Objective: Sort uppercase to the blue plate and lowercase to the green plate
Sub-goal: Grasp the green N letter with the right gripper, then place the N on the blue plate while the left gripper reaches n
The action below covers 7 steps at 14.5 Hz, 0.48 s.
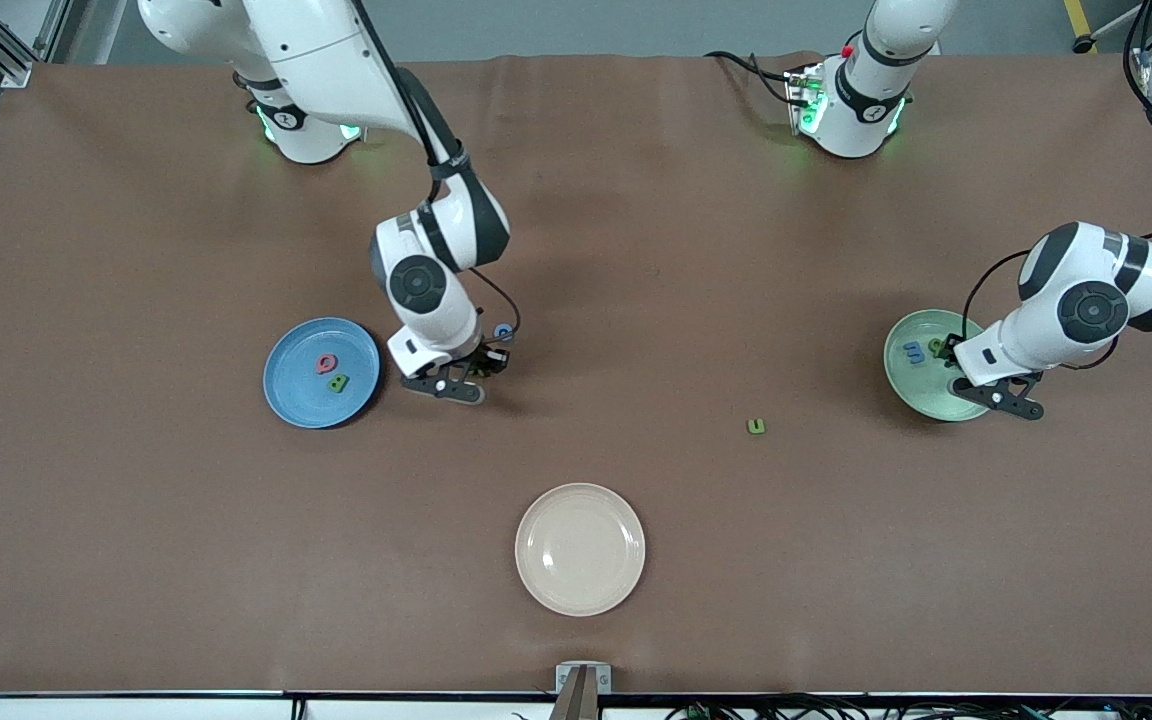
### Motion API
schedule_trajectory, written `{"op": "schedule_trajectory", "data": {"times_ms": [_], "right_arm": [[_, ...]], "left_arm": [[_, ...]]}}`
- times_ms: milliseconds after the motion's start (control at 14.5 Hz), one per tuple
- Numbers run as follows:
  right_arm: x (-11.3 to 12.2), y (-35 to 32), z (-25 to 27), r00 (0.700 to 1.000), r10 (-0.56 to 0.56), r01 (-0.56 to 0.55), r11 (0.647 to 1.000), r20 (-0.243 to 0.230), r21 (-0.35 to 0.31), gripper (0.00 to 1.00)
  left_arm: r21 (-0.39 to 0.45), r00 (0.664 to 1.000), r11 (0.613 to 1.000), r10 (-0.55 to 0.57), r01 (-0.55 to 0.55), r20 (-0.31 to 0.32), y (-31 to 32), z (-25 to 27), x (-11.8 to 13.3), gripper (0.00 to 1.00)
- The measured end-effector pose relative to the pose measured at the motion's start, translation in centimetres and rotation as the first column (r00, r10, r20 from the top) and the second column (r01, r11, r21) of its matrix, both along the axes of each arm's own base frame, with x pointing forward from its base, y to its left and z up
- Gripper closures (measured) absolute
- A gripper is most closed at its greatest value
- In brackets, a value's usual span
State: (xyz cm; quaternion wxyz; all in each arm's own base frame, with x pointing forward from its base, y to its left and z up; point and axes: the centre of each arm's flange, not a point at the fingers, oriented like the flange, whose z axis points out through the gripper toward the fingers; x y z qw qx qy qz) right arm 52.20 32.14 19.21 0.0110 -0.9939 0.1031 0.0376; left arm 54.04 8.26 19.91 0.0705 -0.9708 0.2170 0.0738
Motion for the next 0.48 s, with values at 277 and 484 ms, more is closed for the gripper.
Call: {"op": "schedule_trajectory", "data": {"times_ms": [277, 484], "right_arm": [[3.1, -8.0, 5.2, 0.996, 0.053, -0.053, 0.999, -0.074, 0.005, 0.67], [3.7, -13.2, 7.7, 0.988, 0.114, -0.116, 0.993, -0.107, -0.008, 0.67]], "left_arm": [[-0.041, 1.000, 0.999, 0.017, -0.016, 0.024, -4.2, 3.0, 1.3, 0.00], [-0.058, 0.995, 0.994, 0.099, -0.097, 0.028, -8.1, 6.3, 2.4, 0.00]]}}
